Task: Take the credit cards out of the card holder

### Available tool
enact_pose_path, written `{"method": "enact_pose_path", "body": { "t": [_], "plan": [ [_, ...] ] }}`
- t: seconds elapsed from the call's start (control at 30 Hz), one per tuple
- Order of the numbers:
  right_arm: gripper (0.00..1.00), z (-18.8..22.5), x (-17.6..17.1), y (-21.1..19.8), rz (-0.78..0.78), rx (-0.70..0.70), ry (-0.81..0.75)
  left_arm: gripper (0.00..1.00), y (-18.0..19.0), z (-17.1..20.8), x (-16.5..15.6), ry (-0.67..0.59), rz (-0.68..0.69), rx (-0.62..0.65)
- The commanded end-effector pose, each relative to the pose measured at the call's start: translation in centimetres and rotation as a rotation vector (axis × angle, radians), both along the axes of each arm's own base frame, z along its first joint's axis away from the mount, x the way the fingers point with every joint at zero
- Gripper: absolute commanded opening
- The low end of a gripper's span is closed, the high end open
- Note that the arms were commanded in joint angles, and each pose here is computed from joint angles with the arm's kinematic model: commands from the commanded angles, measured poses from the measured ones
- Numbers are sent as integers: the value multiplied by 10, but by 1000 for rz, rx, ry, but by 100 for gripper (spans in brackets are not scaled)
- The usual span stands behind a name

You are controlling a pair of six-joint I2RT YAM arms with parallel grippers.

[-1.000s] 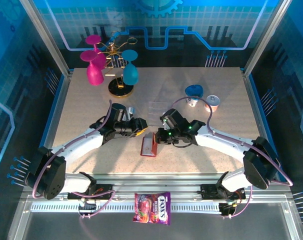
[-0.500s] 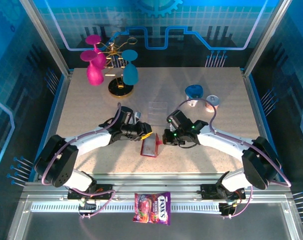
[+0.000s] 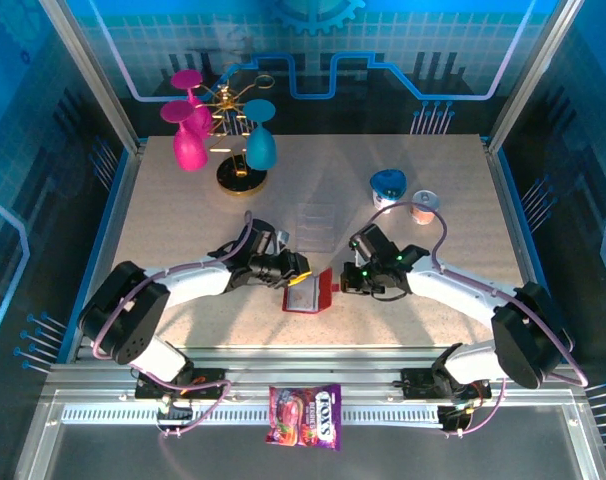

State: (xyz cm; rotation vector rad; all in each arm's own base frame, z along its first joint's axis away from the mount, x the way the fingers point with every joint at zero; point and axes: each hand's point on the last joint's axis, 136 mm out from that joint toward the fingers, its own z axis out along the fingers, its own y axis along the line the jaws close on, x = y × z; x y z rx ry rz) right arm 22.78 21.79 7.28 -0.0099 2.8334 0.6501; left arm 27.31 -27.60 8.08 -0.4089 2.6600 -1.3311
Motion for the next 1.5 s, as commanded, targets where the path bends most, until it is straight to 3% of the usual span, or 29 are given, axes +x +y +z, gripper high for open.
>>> {"method": "enact_pose_path", "body": {
  "t": [0.0,0.23,0.53,0.7,0.97,1.2,1.33,1.47],
  "plan": [
    [7,-6,2,-12,-9,-22,-14,27,-10,-7,-8,25,-26,-4],
    [9,-15,3,-26,-16,-53,8,27,-28,-12,-9,38,-57,-3],
    [30,-17,-6,-39,-40,-68,21,26,-41,-18,-10,46,-52,-9],
    [40,4,-1,-31,-42,-23,-5,26,-52,-21,-13,67,-92,-23],
    [44,42,13,-27,-69,24,-78,23,-77,-33,-18,106,-150,-22],
    [40,51,16,-3,-70,183,-52,24,-75,-32,-18,105,-150,-9],
    [21,37,14,9,-50,215,20,24,-70,-20,-13,70,-133,-2],
    [15,20,12,8,-49,190,55,23,-56,-11,-9,43,-96,1]
  ]
}}
